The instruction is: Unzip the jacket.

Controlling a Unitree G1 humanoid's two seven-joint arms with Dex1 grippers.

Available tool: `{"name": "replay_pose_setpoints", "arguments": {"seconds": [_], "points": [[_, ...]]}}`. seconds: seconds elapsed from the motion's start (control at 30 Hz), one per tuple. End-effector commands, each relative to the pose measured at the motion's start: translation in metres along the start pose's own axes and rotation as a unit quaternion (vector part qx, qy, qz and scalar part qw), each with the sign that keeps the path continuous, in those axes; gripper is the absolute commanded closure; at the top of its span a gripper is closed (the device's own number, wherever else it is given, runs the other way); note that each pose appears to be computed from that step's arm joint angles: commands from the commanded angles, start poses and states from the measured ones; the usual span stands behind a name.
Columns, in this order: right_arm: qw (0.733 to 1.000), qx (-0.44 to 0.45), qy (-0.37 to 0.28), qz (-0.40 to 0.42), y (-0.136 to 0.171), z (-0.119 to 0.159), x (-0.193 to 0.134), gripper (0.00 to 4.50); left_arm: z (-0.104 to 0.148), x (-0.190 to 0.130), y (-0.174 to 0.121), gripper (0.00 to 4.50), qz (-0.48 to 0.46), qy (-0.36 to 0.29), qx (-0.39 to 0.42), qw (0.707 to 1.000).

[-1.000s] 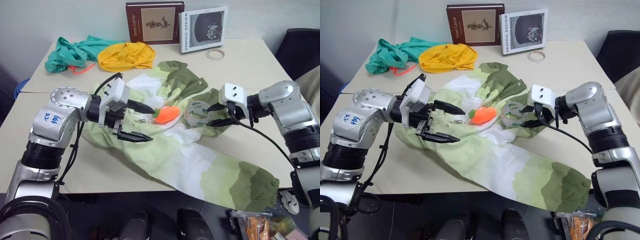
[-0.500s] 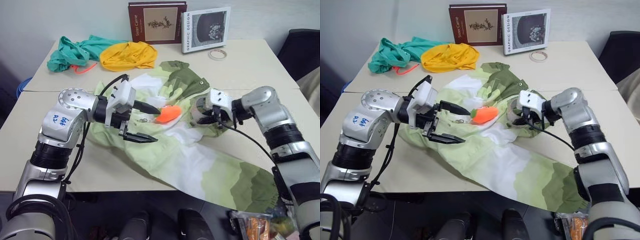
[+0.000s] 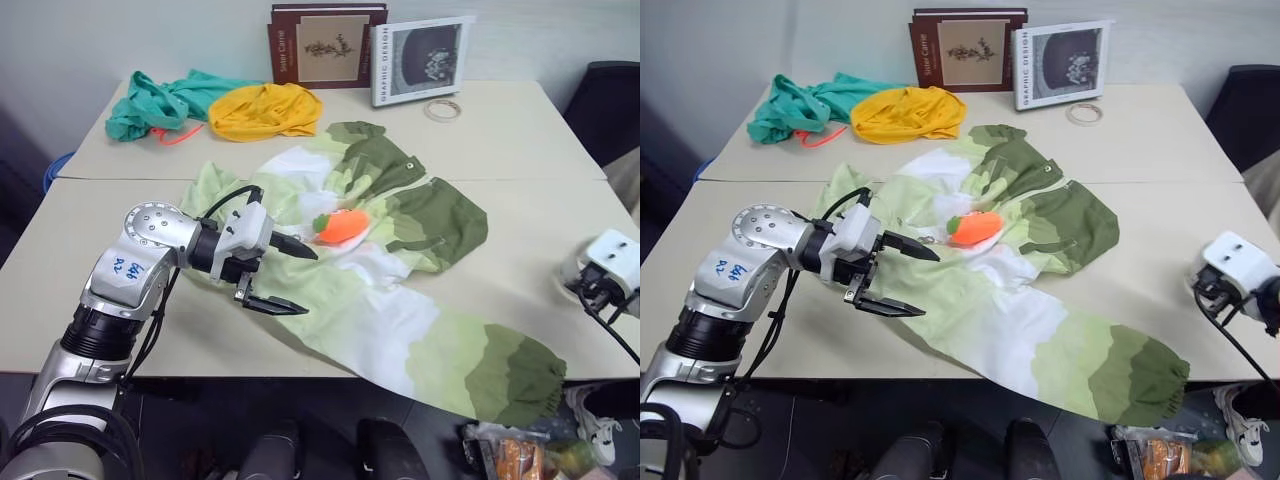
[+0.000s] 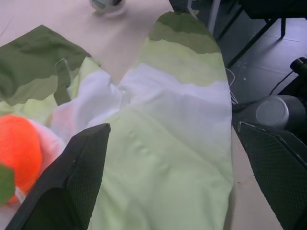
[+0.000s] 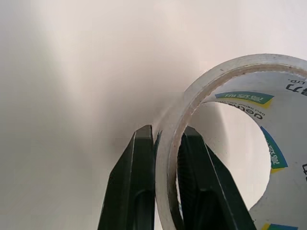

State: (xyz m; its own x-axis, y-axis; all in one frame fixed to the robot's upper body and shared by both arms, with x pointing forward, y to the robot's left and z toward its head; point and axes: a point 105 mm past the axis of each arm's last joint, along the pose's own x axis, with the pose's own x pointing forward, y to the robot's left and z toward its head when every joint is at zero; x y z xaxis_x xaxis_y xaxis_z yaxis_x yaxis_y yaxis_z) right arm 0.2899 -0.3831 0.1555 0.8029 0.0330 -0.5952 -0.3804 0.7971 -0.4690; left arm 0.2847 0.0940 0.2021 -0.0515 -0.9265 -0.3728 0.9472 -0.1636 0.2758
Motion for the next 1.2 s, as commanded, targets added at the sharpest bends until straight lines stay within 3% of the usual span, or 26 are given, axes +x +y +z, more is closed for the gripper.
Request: {"name": "replay_pose_setpoints", "arguments": {"seconds": [0.03,0.3,0.43,0.53,0.63,0.73,0.87,0.97,1.2], "points": [[0.994,0.091,-0.060,-0.027,-0.014,0.014,-0.011,3.88,0.010,0.002,0.001,0.00,-0.014,0.007,0.041,0.999],[0.989,0.106,-0.097,-0.024,-0.018,0.032,-0.020,1.24,0.006,-0.001,0.002,0.00,-0.031,0.032,0.059,0.997],[0.993,-0.025,-0.115,-0.012,-0.019,0.070,-0.039,0.03,-0.004,-0.015,-0.007,0.00,-0.049,0.086,0.085,0.991],[0.975,-0.175,-0.128,0.048,0.005,0.098,-0.046,0.03,-0.018,-0.026,-0.018,0.00,-0.074,0.150,0.123,0.978],[0.943,-0.296,-0.118,0.100,0.029,0.106,-0.042,0.03,-0.032,-0.031,-0.024,0.00,-0.096,0.205,0.163,0.960],[0.896,-0.420,-0.095,0.107,0.044,0.106,-0.015,0.03,-0.050,-0.031,-0.025,0.00,-0.108,0.257,0.208,0.938],[0.859,-0.493,-0.105,0.087,0.057,0.116,0.031,0.03,-0.057,-0.020,-0.020,0.00,-0.098,0.255,0.229,0.934],[0.846,-0.516,-0.120,0.069,0.063,0.125,0.055,0.00,-0.059,-0.017,-0.022,0.55,-0.105,0.256,0.232,0.933],[0.855,-0.496,-0.145,0.049,0.068,0.139,0.091,0.00,-0.065,-0.019,-0.029,2.83,-0.105,0.257,0.213,0.937]]}}
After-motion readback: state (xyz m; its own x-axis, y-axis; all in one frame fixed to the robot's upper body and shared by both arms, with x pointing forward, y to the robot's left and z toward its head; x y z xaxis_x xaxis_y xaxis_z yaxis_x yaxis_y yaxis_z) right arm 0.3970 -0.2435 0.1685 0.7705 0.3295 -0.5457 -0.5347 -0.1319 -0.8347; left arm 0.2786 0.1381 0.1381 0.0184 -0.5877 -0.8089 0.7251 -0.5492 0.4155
